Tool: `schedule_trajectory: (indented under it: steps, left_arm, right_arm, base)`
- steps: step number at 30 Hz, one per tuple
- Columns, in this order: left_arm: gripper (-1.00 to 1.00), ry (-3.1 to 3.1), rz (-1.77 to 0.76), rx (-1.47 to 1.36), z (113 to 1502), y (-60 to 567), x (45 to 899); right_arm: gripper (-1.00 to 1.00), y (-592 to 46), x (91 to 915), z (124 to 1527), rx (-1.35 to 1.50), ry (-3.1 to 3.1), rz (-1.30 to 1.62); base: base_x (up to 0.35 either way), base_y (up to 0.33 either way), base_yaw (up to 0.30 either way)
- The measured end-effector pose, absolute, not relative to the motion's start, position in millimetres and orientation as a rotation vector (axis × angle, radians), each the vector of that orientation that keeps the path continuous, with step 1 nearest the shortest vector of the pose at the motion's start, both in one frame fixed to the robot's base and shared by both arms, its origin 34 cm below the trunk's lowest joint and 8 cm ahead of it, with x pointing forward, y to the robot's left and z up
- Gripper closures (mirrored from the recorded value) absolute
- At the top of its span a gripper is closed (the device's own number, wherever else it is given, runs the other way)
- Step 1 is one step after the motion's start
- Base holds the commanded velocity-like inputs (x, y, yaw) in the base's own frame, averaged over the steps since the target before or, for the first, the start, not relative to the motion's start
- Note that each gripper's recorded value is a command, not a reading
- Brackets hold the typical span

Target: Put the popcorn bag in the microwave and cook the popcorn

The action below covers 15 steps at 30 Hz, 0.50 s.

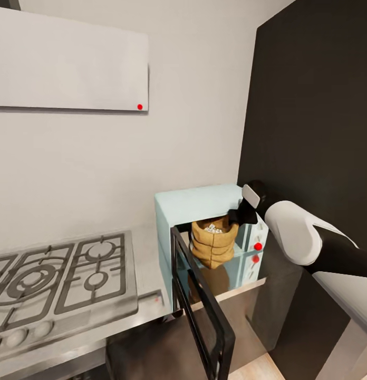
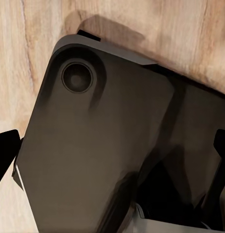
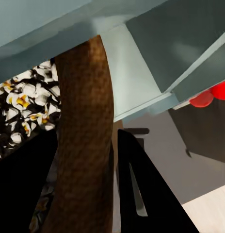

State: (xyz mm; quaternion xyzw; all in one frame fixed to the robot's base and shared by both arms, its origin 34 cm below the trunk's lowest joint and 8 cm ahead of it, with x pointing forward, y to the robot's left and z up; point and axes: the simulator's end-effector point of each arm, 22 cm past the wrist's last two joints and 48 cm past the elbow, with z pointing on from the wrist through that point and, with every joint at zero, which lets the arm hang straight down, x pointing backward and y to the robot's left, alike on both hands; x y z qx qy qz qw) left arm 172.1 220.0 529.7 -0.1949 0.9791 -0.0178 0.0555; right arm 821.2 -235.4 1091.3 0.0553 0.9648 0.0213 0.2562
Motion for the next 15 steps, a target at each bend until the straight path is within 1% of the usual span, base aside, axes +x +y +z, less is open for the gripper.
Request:
schedule_trajectory:
  steps: [10, 15]
  left_arm:
    - [-1.00, 2.971, -0.055, -0.592, 529.7, 219.9, 172.3]
    - [-1.00, 2.972, -0.055, -0.592, 529.7, 219.9, 172.1]
  right_arm:
    - [1.00, -229.4, 821.9, 1091.8, 0.134, 2.615, 0.055]
    - [1.00, -229.8, 821.4, 1091.5, 0.133, 2.616, 0.052]
  base:
    - [0.003, 0.000, 0.000]
    - [0.088, 0.000, 0.000]
